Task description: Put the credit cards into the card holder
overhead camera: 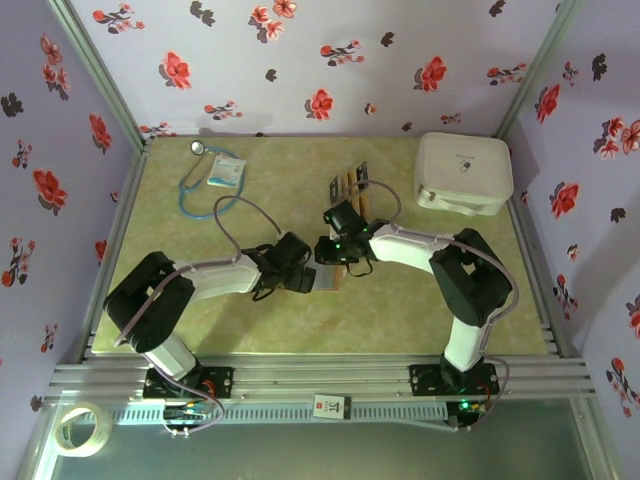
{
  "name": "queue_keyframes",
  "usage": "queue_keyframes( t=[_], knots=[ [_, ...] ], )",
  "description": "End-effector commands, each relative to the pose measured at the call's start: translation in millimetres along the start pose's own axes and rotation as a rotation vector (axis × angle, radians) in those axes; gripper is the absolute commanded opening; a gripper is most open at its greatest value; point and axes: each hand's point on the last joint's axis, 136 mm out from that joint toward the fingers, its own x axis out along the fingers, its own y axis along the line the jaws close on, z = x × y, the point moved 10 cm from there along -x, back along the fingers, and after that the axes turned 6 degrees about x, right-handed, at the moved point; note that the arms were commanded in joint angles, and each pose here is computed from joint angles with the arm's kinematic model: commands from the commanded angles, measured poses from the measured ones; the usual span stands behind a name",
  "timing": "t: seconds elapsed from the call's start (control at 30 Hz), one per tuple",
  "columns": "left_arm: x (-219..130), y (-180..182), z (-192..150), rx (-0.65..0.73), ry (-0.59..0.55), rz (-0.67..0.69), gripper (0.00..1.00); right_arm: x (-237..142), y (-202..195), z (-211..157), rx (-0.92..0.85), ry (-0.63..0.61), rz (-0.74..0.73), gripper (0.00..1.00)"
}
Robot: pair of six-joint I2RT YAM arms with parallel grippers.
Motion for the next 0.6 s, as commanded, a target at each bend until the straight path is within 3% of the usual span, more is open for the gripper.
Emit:
queue_keyframes(
  t=[0.0,0.57],
  knots=[
    [2,2,-8,0.007,0.015,0.034,1.00,5,-8,-4,0.036,0.004,-0.013,0.24],
    [-18,3,6,-0.001,-0.038,0.025,1.00,18,5,-5,0.097,0.050,0.143,0.25]
  ],
)
